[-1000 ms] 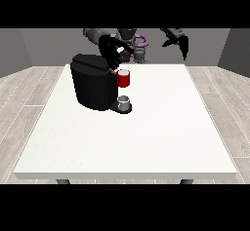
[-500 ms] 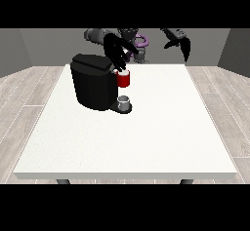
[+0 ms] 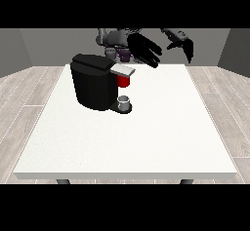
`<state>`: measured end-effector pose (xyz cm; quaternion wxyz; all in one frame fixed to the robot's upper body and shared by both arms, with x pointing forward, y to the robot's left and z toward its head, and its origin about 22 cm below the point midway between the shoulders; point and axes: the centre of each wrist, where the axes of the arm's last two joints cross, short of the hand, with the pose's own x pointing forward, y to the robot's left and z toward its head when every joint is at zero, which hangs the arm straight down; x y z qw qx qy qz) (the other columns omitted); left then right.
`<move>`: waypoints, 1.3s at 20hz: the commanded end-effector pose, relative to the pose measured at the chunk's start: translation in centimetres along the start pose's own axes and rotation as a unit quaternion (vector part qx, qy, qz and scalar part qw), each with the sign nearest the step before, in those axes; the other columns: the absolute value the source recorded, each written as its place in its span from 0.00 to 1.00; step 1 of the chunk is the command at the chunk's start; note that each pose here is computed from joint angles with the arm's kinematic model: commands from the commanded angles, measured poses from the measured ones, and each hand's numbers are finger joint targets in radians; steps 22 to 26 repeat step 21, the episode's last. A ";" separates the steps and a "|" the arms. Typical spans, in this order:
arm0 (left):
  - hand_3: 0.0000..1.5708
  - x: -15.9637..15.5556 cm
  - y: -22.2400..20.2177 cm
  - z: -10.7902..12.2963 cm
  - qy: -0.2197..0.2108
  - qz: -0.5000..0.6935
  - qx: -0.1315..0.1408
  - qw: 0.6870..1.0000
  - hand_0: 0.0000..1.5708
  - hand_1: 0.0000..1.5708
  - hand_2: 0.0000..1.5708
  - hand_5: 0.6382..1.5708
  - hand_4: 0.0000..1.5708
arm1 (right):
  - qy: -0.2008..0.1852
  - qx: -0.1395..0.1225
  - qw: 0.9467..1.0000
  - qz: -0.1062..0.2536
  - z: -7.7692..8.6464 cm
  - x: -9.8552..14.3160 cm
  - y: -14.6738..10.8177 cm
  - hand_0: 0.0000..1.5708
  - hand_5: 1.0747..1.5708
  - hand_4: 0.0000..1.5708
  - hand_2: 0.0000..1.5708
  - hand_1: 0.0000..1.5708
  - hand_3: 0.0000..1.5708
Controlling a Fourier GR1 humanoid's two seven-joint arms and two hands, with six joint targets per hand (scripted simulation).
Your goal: Insert the coffee pod into the coffee machine and close the lid
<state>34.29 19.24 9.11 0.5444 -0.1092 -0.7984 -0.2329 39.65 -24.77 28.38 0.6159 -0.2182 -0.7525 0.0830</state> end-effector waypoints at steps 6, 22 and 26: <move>0.00 2.1 -1.7 -1.7 -0.038 -0.013 -0.018 0.999 0.00 0.00 0.00 1.00 0.21 | -0.141 0.058 0.987 -0.042 -0.3 4.3 5.4 0.00 1.00 0.06 0.00 0.00 0.00; 0.00 -3.3 1.0 5.2 0.072 0.017 0.080 0.994 0.00 0.00 0.00 1.00 0.17 | -0.178 0.204 0.956 -0.112 5.4 -2.3 17.7 0.00 1.00 0.17 0.00 0.00 0.00; 0.00 -3.3 1.0 5.2 0.072 0.017 0.080 0.994 0.00 0.00 0.00 1.00 0.17 | -0.178 0.204 0.956 -0.112 5.4 -2.3 17.7 0.00 1.00 0.17 0.00 0.00 0.00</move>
